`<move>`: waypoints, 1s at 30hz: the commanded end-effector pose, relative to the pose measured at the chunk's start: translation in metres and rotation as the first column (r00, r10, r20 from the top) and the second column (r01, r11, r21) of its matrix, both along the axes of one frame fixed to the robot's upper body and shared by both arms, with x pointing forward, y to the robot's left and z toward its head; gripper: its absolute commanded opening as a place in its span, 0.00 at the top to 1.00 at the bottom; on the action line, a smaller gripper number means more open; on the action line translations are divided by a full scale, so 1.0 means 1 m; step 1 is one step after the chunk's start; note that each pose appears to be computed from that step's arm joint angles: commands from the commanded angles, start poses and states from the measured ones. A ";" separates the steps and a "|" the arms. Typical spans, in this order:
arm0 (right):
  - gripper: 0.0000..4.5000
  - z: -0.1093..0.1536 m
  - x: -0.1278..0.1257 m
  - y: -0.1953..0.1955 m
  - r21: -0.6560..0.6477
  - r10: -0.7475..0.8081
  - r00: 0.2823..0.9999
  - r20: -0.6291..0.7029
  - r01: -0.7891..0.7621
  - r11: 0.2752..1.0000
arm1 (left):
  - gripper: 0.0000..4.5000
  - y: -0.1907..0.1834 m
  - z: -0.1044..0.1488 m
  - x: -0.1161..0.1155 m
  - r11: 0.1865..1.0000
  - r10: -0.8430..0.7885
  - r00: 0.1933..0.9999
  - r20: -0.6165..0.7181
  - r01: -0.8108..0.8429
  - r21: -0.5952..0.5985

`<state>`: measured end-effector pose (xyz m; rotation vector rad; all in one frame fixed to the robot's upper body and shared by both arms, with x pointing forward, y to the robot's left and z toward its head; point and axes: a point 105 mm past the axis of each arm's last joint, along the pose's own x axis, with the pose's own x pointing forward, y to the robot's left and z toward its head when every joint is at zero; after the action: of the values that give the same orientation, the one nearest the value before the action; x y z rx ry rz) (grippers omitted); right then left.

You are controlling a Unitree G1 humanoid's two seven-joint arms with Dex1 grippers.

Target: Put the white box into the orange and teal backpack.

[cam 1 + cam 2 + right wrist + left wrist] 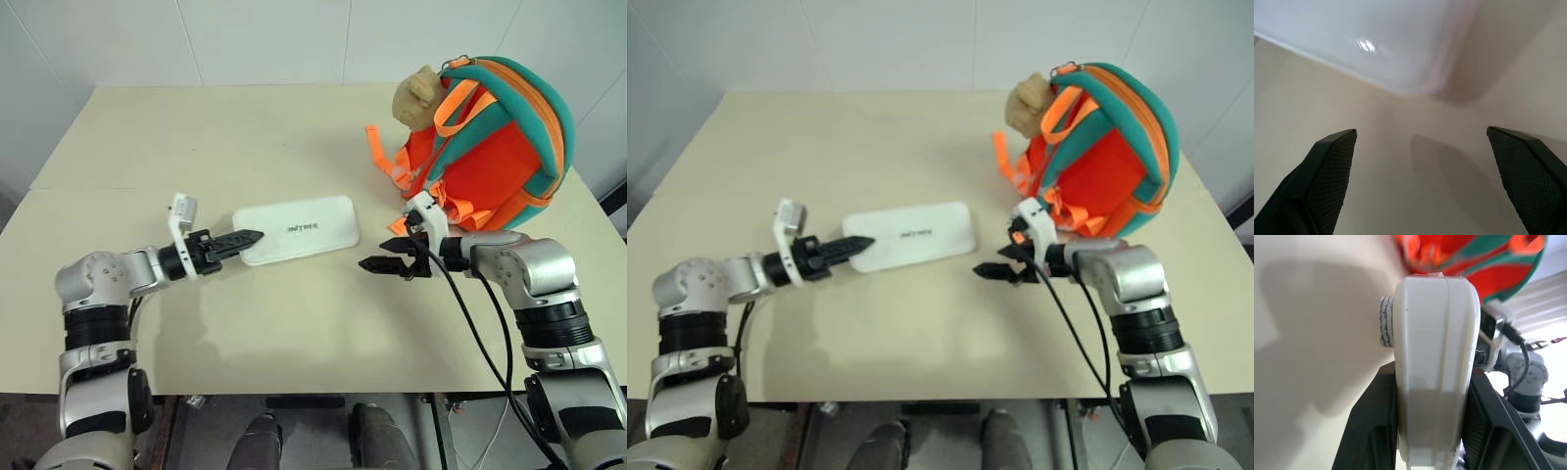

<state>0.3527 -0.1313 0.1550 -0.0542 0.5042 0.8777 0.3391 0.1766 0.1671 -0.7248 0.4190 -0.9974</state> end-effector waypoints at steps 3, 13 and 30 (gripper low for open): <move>0.00 0.032 -0.012 -0.013 0.036 -0.054 0.993 0.105 0.051 0.998 | 0.70 0.011 0.029 -0.018 0.998 -0.045 0.960 0.277 0.034 0.044; 0.00 0.066 -0.017 -0.054 0.064 -0.368 0.880 0.300 0.366 0.928 | 0.70 0.030 0.042 -0.024 0.996 0.008 0.909 0.418 -0.042 0.073; 0.00 0.102 0.025 -0.068 0.329 -0.693 0.609 0.387 0.611 0.720 | 0.70 0.037 0.034 -0.027 0.994 0.060 0.907 0.417 -0.092 0.057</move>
<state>0.3778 -0.1994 0.2362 0.0637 0.0314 0.1417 0.3172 0.2114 0.1854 -0.4609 0.1329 -1.0033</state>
